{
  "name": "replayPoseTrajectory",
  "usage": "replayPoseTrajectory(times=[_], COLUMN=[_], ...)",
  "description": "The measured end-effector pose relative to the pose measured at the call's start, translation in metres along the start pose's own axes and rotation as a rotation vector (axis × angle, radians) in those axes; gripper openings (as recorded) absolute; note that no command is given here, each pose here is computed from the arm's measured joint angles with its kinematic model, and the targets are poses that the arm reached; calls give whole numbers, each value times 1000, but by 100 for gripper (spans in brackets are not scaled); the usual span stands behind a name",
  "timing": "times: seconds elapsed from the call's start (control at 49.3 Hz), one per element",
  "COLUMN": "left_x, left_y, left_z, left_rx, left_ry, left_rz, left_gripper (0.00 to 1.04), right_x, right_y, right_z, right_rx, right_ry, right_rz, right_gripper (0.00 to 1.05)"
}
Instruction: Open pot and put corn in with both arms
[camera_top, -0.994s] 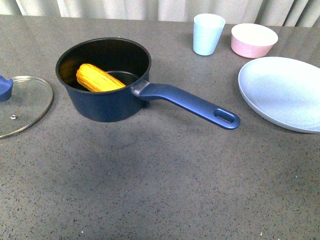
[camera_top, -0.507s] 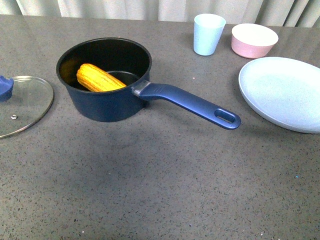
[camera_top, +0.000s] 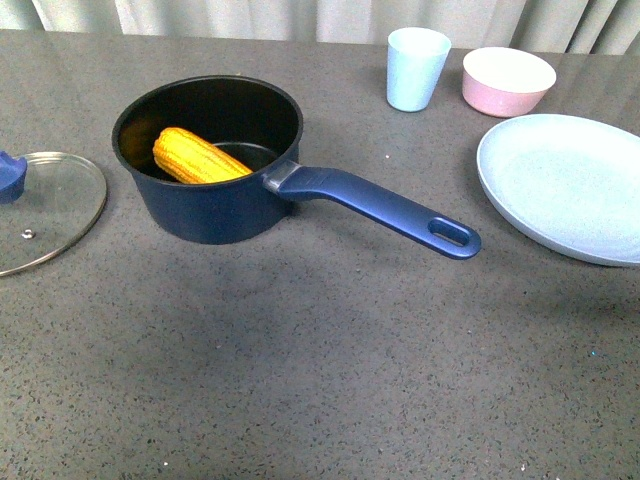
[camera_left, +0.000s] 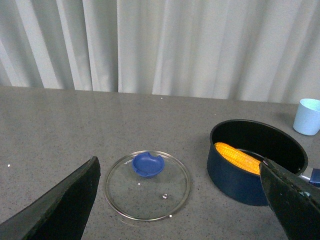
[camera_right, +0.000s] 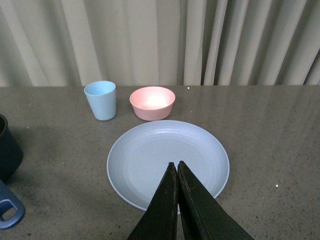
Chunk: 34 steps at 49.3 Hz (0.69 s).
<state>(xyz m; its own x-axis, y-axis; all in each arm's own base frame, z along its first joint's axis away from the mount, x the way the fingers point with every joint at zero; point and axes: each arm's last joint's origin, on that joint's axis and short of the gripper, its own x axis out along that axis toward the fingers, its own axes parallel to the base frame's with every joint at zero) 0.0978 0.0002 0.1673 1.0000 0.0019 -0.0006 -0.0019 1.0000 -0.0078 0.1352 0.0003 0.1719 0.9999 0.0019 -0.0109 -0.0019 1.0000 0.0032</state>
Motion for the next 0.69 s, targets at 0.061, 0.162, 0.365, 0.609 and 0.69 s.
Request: replayPoseTrajectory(times=[0.061, 0.162, 0.365, 0.609, 0.69], left_x=[0, 0, 0, 0, 0], left_y=[0, 0, 0, 0, 0], left_z=[0, 0, 0, 0, 0], left_rx=[0, 0, 0, 0, 0], left_ry=[0, 0, 0, 0, 0], left_rz=[0, 0, 0, 0, 0], left_gripper=[96, 96, 96, 96, 96], right_x=[-2, -4, -10, -16, -18], right_y=[0, 0, 0, 0, 0], right_z=[-1, 0, 2, 2, 2], right_rx=[0, 0, 0, 0, 0], right_ry=[-18, -26, -34, -35, -35], right_rz=[0, -1, 0, 0, 0], right_gripper=[2, 2, 2, 2, 2])
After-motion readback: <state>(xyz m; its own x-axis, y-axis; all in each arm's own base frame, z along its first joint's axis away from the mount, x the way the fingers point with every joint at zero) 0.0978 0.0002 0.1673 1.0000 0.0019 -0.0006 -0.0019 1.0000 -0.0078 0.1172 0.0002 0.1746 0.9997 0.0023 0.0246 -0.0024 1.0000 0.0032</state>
